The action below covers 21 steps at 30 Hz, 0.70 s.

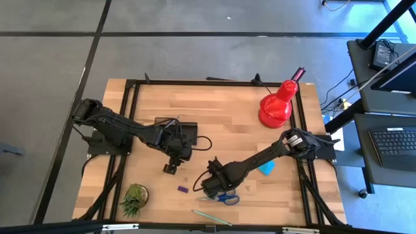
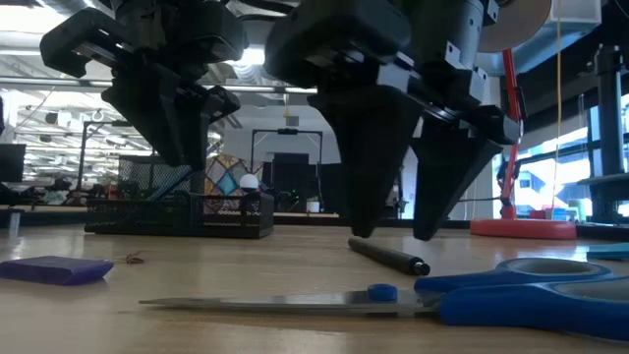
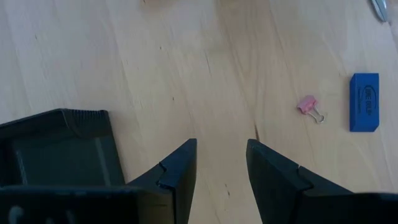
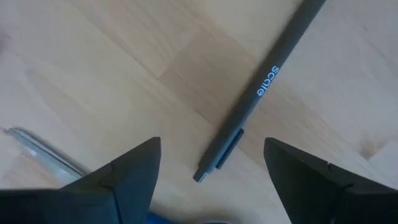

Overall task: Pick and place office supplies into organizer
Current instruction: Put the black pen into the black desk organizer

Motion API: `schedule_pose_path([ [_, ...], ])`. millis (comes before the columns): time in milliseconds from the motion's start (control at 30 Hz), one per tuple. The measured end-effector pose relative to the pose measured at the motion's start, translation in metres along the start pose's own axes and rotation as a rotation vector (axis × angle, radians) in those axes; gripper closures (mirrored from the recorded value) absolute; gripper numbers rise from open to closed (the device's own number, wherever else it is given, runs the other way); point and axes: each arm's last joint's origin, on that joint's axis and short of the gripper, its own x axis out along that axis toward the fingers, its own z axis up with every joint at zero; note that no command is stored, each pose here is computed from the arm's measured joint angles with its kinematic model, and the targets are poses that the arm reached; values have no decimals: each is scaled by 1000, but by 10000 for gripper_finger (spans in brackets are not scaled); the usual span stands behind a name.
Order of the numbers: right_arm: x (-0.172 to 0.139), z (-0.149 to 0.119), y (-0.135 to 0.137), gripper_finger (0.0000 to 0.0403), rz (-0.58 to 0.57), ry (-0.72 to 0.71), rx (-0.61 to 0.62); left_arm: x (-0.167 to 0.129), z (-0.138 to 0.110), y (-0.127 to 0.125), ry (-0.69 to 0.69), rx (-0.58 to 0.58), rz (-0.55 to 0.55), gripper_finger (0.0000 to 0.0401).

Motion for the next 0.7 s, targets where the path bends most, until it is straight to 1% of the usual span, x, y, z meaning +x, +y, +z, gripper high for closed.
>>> schedule_pose_path([
  [100,6,-1,1,115,-9,-2,-1,0,0,0,2,0,0,267],
  [200,17,-2,0,115,-35,12,-2,0,-3,0,36,0,-1,267],
  [333,20,-1,0,115,-38,18,0,0,-8,0,88,0,-3,267],
  [700,21,-1,0,115,-40,21,-21,0,-9,0,88,0,-4,267],
])
